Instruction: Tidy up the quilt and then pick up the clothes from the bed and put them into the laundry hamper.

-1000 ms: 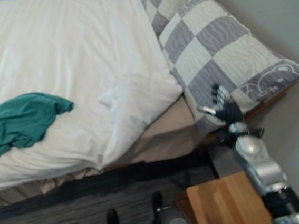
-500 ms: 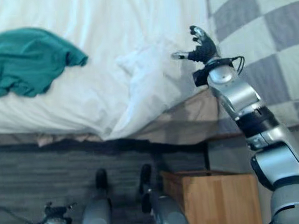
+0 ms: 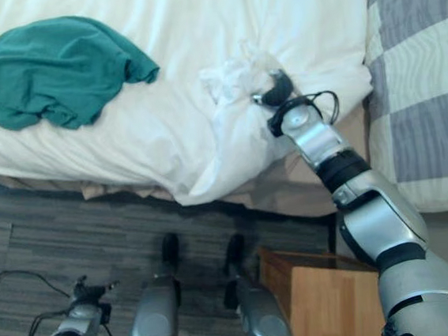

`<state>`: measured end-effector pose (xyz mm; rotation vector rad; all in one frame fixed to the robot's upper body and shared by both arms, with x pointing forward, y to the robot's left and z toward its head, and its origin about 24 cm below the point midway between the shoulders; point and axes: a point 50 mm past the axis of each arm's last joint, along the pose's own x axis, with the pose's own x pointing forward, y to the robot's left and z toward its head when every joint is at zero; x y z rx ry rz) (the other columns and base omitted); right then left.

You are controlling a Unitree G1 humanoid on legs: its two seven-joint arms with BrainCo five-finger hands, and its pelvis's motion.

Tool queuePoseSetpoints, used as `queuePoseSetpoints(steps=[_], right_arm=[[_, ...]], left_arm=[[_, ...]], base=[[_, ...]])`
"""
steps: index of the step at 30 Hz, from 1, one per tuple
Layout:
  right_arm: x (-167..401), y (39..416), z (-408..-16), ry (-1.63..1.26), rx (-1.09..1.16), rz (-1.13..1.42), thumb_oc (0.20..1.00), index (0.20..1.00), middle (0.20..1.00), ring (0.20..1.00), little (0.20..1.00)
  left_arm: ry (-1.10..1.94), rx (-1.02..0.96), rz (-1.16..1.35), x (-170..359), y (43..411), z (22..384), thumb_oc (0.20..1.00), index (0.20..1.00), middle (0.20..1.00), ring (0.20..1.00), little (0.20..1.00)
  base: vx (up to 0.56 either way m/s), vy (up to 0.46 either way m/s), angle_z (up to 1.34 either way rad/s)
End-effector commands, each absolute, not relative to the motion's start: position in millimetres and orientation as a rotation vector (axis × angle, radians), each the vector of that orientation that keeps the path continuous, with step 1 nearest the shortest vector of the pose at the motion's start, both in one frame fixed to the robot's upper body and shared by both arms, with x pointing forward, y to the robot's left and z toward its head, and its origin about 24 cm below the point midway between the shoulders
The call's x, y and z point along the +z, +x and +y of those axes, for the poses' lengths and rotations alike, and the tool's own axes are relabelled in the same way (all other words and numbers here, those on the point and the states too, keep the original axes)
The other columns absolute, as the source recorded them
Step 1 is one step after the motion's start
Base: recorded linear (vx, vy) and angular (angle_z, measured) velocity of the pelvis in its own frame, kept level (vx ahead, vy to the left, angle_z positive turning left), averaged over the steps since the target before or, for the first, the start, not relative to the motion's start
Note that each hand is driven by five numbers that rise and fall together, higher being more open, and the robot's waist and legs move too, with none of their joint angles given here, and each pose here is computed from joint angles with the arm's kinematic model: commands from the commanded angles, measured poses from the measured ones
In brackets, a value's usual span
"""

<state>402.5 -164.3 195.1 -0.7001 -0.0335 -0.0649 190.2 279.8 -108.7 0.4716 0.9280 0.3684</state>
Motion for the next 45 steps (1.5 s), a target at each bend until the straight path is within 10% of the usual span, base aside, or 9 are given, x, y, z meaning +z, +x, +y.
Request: queuePoseSetpoints(steps=[1, 11, 22, 23, 24, 45], right_arm=[[198, 404, -125, -0.717, 0.02, -0.089, 0.2, 0.2, 0.2, 0.2, 0.2], [204, 386, -143, -0.566, -0.066, -0.212, 0.2, 0.2, 0.2, 0.2, 0.2], [88, 319, -209, -0.377, -0.104, 0.031, 0.2, 0.2, 0.2, 0.2, 0.2], [72, 309, -215, -0.358, -0.107, 0.078, 0.492, 0.492, 0.492, 0.492, 0.492], [56, 300, -220, -0.351, -0.131, 0.134, 1.0, 1.0, 1.0, 1.0, 1.0], [-137, 105, -283, -0.154, -0.622, 1.237, 1.0, 1.0, 1.0, 1.0, 1.0]], left_arm=[[0.519, 0.34, 0.927, -111, 189, 277, 1.0, 1.0, 1.0, 1.0, 1.0], [0.556, 0.381, 0.974, -117, 171, 282, 1.0, 1.0, 1.0, 1.0, 1.0], [0.448, 0.399, 0.982, -129, 159, 261, 1.0, 1.0, 1.0, 1.0, 1.0], [0.442, 0.386, 0.979, -131, 159, 256, 1.0, 1.0, 1.0, 1.0, 1.0], [0.442, 0.374, 0.979, -131, 158, 254, 1.0, 1.0, 1.0, 1.0, 1.0], [0.519, 0.255, 1.042, -142, 140, 245, 1.0, 1.0, 1.0, 1.0, 1.0]], base=[[0.0, 0.0, 0.0], [-0.02, -0.056, -0.07], [-0.04, -0.016, -0.34], [-0.01, 0.02, -0.35], [-0.01, 0.012, -0.29], [0.01, 0.011, -0.01]])
